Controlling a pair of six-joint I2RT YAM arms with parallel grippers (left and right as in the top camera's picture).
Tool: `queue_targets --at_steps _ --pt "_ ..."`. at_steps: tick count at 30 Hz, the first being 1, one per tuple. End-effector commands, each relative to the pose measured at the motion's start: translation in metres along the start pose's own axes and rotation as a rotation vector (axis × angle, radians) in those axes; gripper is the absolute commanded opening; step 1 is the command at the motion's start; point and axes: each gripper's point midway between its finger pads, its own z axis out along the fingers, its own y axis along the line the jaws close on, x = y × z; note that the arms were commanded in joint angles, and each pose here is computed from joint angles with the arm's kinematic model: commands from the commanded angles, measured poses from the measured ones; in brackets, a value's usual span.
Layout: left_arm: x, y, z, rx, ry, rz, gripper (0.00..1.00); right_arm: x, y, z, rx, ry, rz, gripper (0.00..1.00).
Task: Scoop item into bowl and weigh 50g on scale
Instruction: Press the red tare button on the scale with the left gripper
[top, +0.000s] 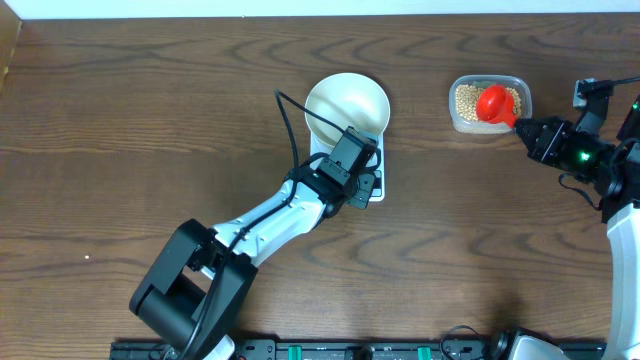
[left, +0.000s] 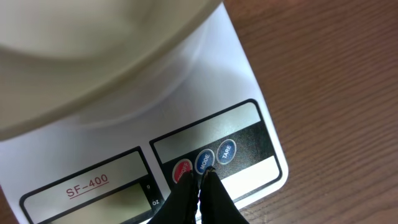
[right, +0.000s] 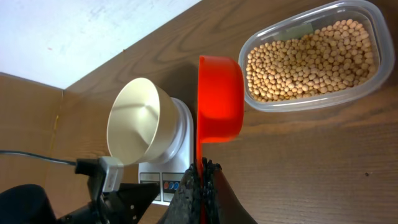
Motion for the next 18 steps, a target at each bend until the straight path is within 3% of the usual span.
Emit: queue_targets --at_steps 1,18 --pt "0.001 0.003 0.003 -0.017 0.003 0.029 0.07 -0.006 0.005 -0.005 -0.004 -0.017 -0.031 0.01" --pt "0.009 0.014 0.015 -0.036 0.035 0.022 0.07 -0.003 0.004 -0.005 -0.002 -0.006 -0.03 0.01"
